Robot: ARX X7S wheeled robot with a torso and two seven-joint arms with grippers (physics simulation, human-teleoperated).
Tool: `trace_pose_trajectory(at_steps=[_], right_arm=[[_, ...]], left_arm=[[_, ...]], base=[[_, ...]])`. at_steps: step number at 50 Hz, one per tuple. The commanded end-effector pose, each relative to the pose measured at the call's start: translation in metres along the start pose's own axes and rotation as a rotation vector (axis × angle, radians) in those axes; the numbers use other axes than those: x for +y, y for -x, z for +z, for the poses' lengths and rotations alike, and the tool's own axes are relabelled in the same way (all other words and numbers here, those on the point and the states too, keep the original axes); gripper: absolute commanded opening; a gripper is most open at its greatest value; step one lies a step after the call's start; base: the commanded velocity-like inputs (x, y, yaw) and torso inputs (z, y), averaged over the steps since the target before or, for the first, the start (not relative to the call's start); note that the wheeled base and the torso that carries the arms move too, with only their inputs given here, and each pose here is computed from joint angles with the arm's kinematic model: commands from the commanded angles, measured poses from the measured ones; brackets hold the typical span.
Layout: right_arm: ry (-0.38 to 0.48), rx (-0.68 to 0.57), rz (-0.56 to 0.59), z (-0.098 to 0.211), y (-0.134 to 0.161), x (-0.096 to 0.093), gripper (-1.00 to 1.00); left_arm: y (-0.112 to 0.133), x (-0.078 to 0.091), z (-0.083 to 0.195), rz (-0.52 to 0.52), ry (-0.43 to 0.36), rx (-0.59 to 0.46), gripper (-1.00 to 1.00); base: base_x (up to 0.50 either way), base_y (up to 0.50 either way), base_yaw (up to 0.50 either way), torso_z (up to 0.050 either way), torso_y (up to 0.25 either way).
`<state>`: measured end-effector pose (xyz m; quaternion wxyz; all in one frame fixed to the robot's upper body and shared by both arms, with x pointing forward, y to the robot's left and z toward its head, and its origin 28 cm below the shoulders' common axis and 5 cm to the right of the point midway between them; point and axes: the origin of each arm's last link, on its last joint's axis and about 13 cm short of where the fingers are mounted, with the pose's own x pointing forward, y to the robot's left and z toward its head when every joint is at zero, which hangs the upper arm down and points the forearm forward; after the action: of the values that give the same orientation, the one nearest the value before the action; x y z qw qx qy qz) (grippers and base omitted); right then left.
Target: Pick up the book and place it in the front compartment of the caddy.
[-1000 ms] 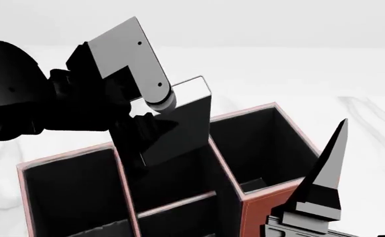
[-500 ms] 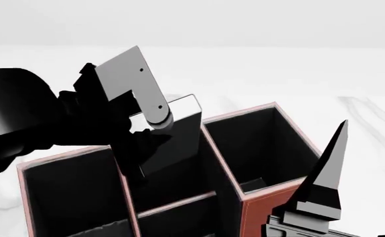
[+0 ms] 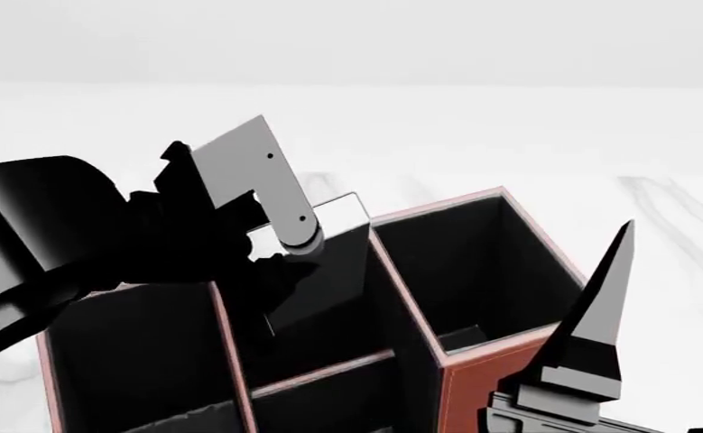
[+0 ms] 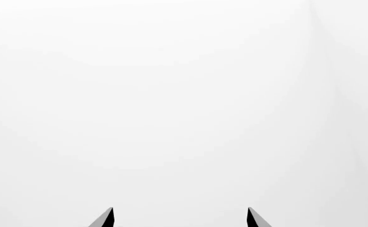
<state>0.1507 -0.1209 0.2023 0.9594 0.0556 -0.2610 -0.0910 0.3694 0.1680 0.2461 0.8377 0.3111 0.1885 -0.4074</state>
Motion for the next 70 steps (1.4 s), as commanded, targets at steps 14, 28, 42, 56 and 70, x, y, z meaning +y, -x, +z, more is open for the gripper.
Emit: trace_pose_trajectory(at_steps=[14, 28, 42, 56, 70], right_arm=[[0.029, -0.03, 0.037, -0.005, -0.002, -0.001, 1.0], [0.035, -0.023, 0.031, -0.007, -0.002, -0.002, 1.0], [0.041, -0.017, 0.026, -0.008, -0.002, -0.004, 1.0], [0.049, -0.005, 0.027, -0.012, -0.002, -0.003, 1.0], [0.054, 0.001, 0.024, -0.015, -0.003, -0.004, 1.0]], left_arm=[[-0.018, -0.003, -0.004, -0.023, -0.016, -0.033, -1.0], [-0.032, 0.0, -0.018, -0.037, -0.009, -0.036, -1.0], [-0.045, -0.001, -0.029, -0.043, -0.004, -0.042, -1.0], [-0.056, 0.001, -0.037, -0.052, -0.002, -0.045, -1.0], [-0.07, 0.0, -0.043, -0.073, 0.008, -0.04, -1.0]], base=[[0.0, 0.0, 0.0, 0.001, 0.001], [0.0, 0.0, 0.0, 0.0, 0.001], [0.0, 0.0, 0.0, 0.0, 0.001], [0.0, 0.0, 0.0, 0.001, 0.001], [0.0, 0.0, 0.0, 0.0, 0.001]])
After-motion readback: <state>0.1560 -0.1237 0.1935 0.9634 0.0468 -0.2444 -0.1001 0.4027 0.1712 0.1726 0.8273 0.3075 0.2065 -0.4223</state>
